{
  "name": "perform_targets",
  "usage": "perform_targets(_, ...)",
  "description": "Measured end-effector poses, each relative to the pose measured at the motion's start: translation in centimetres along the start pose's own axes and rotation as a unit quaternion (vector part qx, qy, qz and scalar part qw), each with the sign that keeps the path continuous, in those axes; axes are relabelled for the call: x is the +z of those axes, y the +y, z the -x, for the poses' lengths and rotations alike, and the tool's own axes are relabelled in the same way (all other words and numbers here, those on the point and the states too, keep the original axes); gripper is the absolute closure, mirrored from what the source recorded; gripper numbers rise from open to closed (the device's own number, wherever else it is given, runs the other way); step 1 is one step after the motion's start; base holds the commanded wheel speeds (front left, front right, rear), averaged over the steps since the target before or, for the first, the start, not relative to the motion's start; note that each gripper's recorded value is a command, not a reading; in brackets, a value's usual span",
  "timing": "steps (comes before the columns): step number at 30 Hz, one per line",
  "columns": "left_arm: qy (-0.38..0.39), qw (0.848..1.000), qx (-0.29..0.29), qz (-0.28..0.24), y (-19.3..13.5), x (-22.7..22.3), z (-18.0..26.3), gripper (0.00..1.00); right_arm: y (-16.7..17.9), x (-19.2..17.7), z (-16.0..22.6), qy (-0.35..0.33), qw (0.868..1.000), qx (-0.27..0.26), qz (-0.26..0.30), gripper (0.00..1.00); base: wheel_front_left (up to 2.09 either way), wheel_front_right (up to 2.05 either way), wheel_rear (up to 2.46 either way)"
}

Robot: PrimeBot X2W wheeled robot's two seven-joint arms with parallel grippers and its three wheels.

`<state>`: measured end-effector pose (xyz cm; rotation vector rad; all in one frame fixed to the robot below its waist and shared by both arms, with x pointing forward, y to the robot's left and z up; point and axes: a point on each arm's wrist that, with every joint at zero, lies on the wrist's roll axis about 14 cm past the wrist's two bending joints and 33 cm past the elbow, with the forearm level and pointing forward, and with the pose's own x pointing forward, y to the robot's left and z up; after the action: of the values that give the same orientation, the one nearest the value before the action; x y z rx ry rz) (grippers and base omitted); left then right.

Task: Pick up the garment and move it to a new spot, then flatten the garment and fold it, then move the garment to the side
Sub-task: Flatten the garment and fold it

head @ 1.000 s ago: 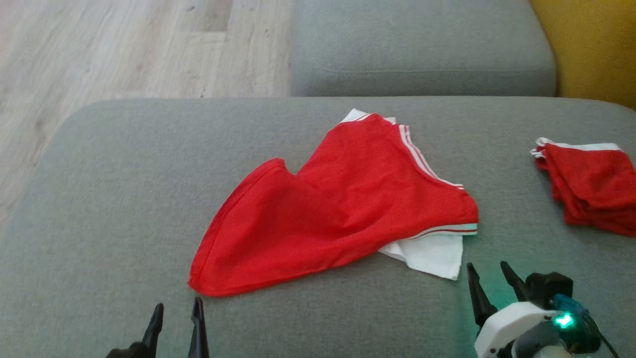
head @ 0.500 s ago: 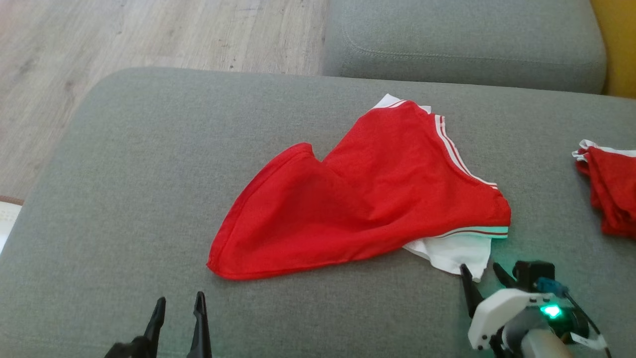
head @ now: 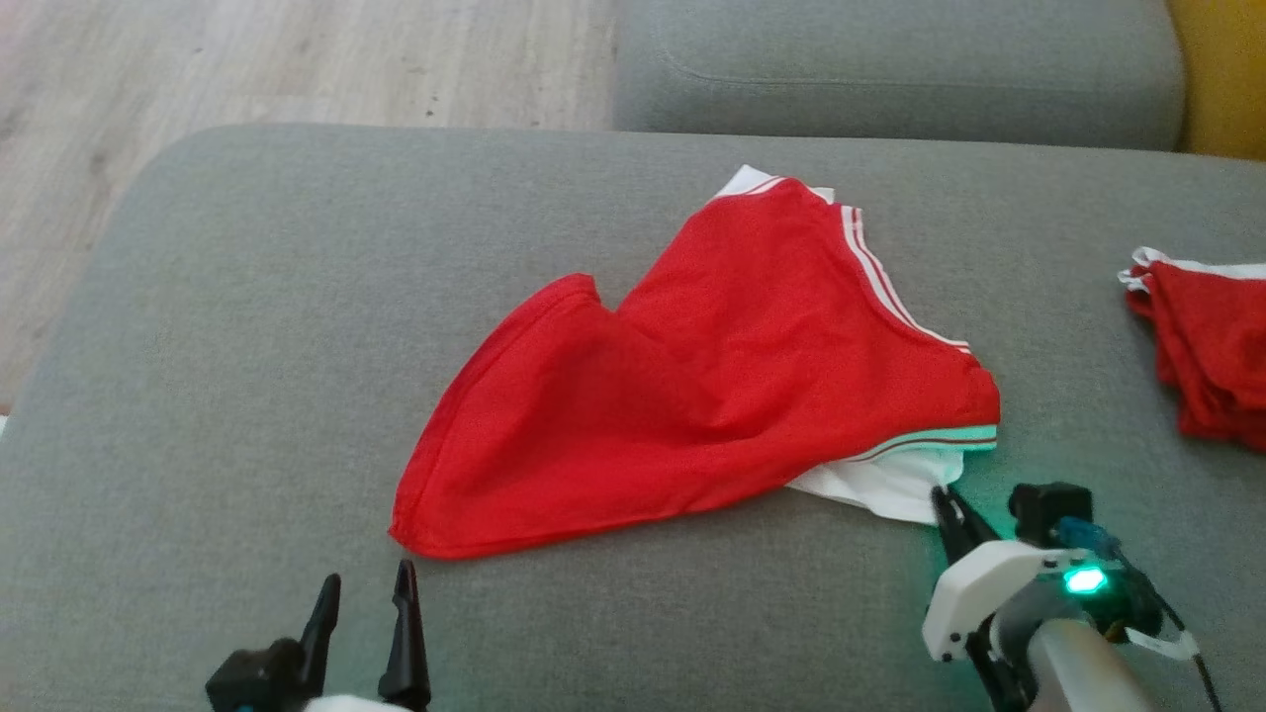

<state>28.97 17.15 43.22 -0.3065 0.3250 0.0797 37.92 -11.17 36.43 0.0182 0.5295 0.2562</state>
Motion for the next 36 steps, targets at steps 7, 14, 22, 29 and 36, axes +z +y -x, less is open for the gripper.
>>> perform_targets(7,0.035,0.999,-0.013,0.024,-1.0,-1.6,-1.4,0.00,-3.2,0.7,1.9,-0.041,0.998,-0.049,-0.018,1.00,0.00,0.00,0.00)
perform_targets(14,0.098,0.993,-0.017,0.065,-1.8,-4.8,-2.1,0.00,-5.0,0.7,4.2,-0.056,0.995,-0.081,-0.023,1.00,0.00,0.00,0.00)
perform_targets(22,0.126,0.988,-0.010,0.093,-2.0,-5.8,-4.6,0.00,-5.5,2.1,5.1,-0.071,0.993,-0.089,-0.020,1.00,0.00,0.00,0.00)
perform_targets(29,0.140,0.985,-0.011,0.098,-2.2,-6.2,-6.4,0.70,-5.5,2.1,5.5,-0.067,0.993,-0.089,-0.022,1.00,0.00,0.00,0.00)
perform_targets(36,0.128,0.984,-0.050,0.110,-3.9,-5.4,-6.3,1.00,-6.4,4.4,6.5,-0.112,0.987,-0.100,-0.052,1.00,0.00,0.00,0.00)
